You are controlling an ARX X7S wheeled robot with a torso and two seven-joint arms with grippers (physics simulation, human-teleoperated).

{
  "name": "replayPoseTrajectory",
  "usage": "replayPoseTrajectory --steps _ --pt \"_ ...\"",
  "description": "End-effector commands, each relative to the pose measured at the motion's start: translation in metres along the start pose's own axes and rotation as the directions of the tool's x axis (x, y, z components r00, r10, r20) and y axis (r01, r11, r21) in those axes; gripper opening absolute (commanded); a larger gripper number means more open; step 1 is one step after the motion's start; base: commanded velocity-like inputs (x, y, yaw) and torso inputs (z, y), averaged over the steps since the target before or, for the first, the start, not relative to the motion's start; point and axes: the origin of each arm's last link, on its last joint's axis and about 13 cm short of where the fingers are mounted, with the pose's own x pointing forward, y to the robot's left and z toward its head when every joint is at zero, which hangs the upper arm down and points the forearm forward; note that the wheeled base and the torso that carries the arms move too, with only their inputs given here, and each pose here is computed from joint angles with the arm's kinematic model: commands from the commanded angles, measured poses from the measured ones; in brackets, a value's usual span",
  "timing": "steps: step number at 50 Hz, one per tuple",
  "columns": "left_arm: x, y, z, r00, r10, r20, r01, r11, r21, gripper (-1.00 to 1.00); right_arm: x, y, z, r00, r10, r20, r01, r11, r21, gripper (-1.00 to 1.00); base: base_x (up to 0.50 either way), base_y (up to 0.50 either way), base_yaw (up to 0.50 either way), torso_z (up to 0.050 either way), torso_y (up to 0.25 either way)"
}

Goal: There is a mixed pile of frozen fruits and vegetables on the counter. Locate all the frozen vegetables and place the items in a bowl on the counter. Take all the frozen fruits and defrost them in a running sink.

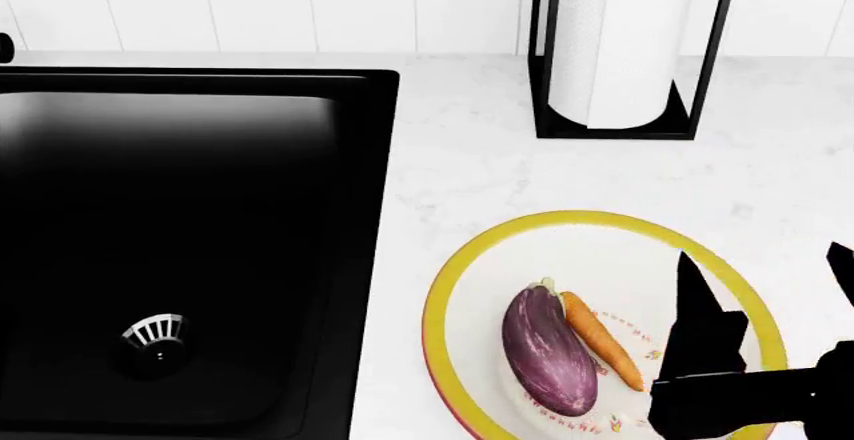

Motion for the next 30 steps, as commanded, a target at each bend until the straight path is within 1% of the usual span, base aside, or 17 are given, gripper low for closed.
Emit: replayPoseTrajectory --steps 1,11,15,18,30 --pt "-0.0009 0.0012 0.0016 1.0 0.009 0.007 -0.009 1.0 -0.011 1.0 -0.0107 -0.0008 0.0057 0.997 -0.046 0.054 0.046 0.999 -0.007 1.0 0.0 0.0 0.0 0.0 0.0" --pt "-0.0009 0.0029 0.0014 1.0 0.021 0.006 -0.021 1.0 -0.019 1.0 -0.0107 -0.0015 0.0046 0.997 -0.054 0.056 0.055 0.998 -0.02 1.0 0.0 0.0 0.0 0.0 0.0" --pt "-0.0023 0.0033 0.0013 1.0 0.023 0.007 -0.023 0.999 -0.023 1.0 -0.0088 -0.0003 0.0072 0.997 -0.041 0.06 0.041 0.999 -0.005 1.0 0.0 0.13 0.0 0.0 0.0" --pt "-0.003 0.0017 -0.0035 1.0 0.022 -0.001 -0.022 0.999 -0.024 1.0 -0.0089 0.0005 0.0075 0.997 -0.034 0.068 0.034 0.999 0.008 1.0 0.0 0.5 0.0 0.0 0.0" --pt "-0.003 0.0019 -0.0028 1.0 0.024 0.003 -0.024 0.999 -0.027 1.0 -0.0067 0.0015 0.0081 0.997 -0.031 0.066 0.031 1.0 0.007 1.0 0.0 0.5 0.0 0.0 0.0"
